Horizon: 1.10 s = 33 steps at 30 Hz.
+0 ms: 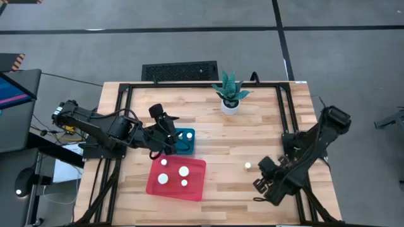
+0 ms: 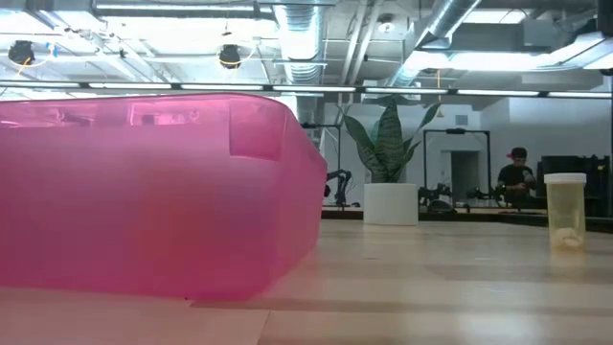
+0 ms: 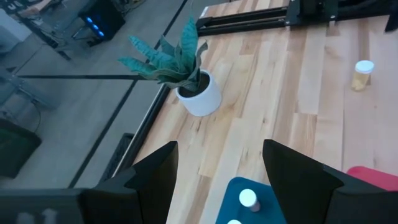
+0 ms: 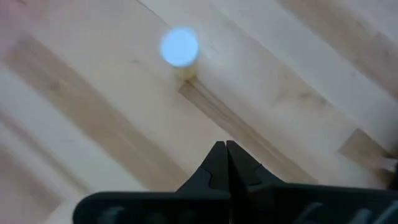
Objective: Pick and place medicine bottles into bin by pill shape (circle, oval)
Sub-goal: Put the yellow tablet bottle into the blue bin
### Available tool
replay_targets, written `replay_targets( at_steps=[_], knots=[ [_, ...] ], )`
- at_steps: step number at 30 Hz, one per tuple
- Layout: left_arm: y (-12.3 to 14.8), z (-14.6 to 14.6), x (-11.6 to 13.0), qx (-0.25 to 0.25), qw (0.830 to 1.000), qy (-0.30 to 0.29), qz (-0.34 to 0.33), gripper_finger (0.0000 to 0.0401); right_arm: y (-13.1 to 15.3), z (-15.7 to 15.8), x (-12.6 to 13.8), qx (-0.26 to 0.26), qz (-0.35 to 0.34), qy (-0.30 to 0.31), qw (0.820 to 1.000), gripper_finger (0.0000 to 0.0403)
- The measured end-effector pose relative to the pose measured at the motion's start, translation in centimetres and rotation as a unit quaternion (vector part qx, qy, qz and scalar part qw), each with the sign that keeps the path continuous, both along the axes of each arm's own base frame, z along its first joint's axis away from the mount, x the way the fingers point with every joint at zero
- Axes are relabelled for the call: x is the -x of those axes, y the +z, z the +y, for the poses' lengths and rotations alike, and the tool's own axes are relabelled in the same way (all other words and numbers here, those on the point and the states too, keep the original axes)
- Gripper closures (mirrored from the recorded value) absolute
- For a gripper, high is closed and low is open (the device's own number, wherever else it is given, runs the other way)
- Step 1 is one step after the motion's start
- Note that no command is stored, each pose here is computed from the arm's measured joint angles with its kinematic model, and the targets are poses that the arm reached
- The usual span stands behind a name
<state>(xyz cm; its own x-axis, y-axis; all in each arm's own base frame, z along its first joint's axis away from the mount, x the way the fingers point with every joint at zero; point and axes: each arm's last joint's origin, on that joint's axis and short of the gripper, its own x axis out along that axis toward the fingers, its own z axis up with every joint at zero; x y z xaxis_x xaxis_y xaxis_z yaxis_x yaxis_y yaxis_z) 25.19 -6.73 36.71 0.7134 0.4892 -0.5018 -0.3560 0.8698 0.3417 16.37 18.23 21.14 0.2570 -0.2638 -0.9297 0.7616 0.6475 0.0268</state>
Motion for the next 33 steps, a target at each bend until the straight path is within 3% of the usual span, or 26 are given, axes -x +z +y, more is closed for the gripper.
replay_targets(
  at_steps=[6, 12, 33],
  knots=[
    [0.0, 0.0, 0.0, 0.000, 1.000, 0.000, 0.000, 0.0172, -4.7, -0.6, -1.4, 0.032, 0.018, -0.017, 0.999, 0.0403],
    [0.0, 0.0, 0.0, 0.000, 1.000, 0.001, 0.001, 0.0172, -6.9, -0.8, -3.4, 0.025, 0.017, 0.016, 0.999, 0.0403],
    [-0.2, 0.1, 0.2, -0.011, 1.000, -0.004, 0.019, 0.0172, -7.6, -5.6, -9.2, 0.044, -0.014, 0.065, 0.997, 0.0403]
  ],
)
